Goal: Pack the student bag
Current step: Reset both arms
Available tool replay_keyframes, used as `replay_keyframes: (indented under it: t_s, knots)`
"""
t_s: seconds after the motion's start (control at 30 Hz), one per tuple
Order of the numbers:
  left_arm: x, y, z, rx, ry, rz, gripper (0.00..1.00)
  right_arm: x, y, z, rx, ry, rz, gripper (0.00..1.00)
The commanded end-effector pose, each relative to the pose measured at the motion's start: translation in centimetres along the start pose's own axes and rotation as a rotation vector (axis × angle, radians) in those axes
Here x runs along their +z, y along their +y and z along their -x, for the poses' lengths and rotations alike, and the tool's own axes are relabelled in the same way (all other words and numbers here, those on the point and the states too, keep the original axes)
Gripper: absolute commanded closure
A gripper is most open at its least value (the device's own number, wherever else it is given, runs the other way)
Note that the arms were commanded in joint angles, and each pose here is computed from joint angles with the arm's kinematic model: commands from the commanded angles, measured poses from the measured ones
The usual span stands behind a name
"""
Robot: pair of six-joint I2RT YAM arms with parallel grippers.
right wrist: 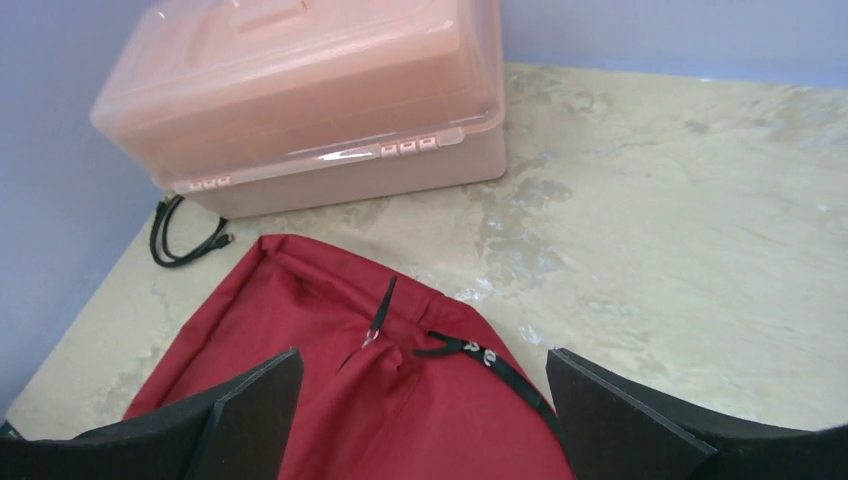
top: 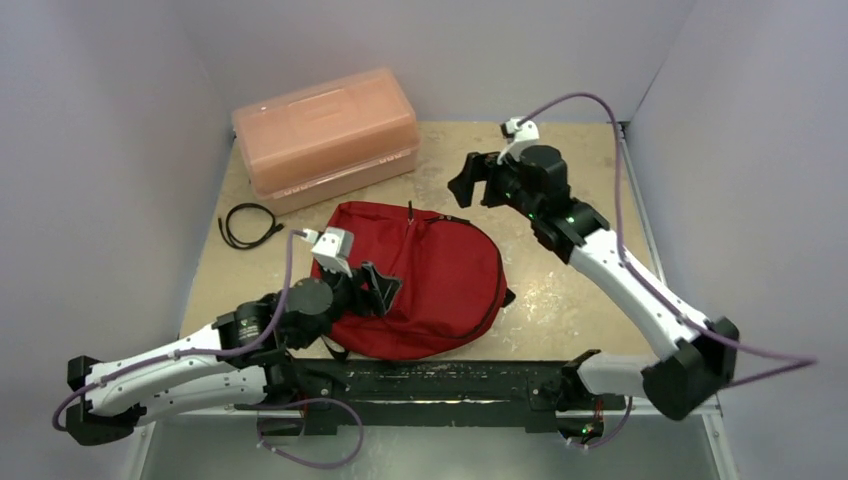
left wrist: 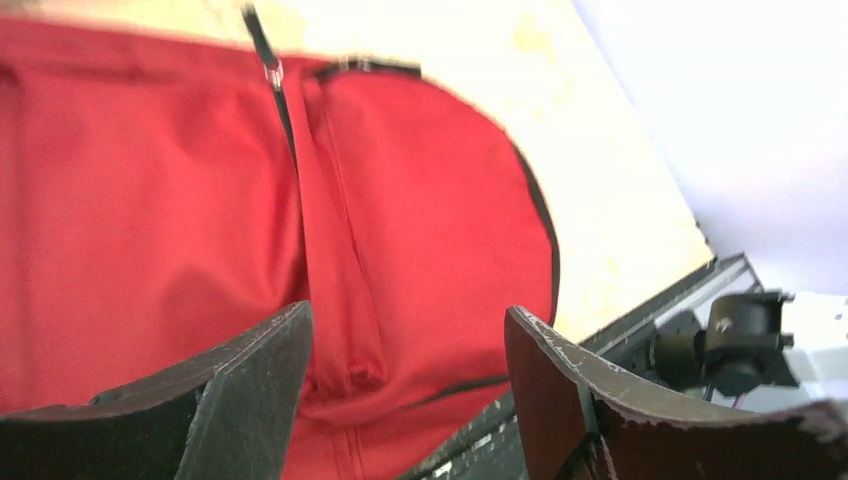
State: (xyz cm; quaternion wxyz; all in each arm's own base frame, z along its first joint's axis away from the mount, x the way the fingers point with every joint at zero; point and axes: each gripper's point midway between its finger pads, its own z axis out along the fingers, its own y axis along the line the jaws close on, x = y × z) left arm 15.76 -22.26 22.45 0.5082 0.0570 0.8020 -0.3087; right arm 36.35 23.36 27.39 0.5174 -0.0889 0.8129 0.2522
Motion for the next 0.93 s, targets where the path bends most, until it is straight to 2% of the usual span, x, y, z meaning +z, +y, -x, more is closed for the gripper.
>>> replay_keyframes:
  t_s: [0.0, 0.07, 0.23, 0.37, 0.53, 0.7, 0.8, 0.9]
  knots:
    - [-2.1, -1.2, 6.1, 0.121, -0.076, -0.048, 0.3, -7.0, -2.3, 2.2, -0.002, -0.116, -0.153, 0.01]
    - [-3.4, -1.1, 9.1, 0.154, -0.145, -0.032, 0.23, -10.9, -2.7, 4.3, 0.021, -0.214, -0.192, 0.01]
    - [-7.2, -0.1, 15.1, 0.173, -0.313, 0.006, 0.21, -17.4, -4.8, 7.0, 0.03, -0.35, -0.329, 0.01]
    - [-10.1, 1.3, 18.0, 0.174, -0.418, 0.029, 0.2, -21.7, -4.9, 8.5, 0.028, -0.438, -0.346, 0.01]
    - [-12.6, 3.2, 19.7, 0.166, -0.489, 0.071, 0.19, -26.7, -4.8, 9.8, 0.042, -0.582, -0.321, 0.01]
    - [-13.6, 4.2, 19.9, 0.162, -0.499, 0.093, 0.19, -30.3, -4.8, 10.3, 0.078, -0.697, -0.3, 0.01]
    - [-13.7, 4.6, 19.7, 0.155, -0.493, 0.104, 0.19, -30.9, -5.0, 9.9, 0.04, -0.75, -0.288, 0.01]
    - [-13.9, 4.7, 19.7, 0.143, -0.496, 0.099, 0.19, -30.5, -5.5, 9.2, 0.085, -0.718, -0.312, 0.01]
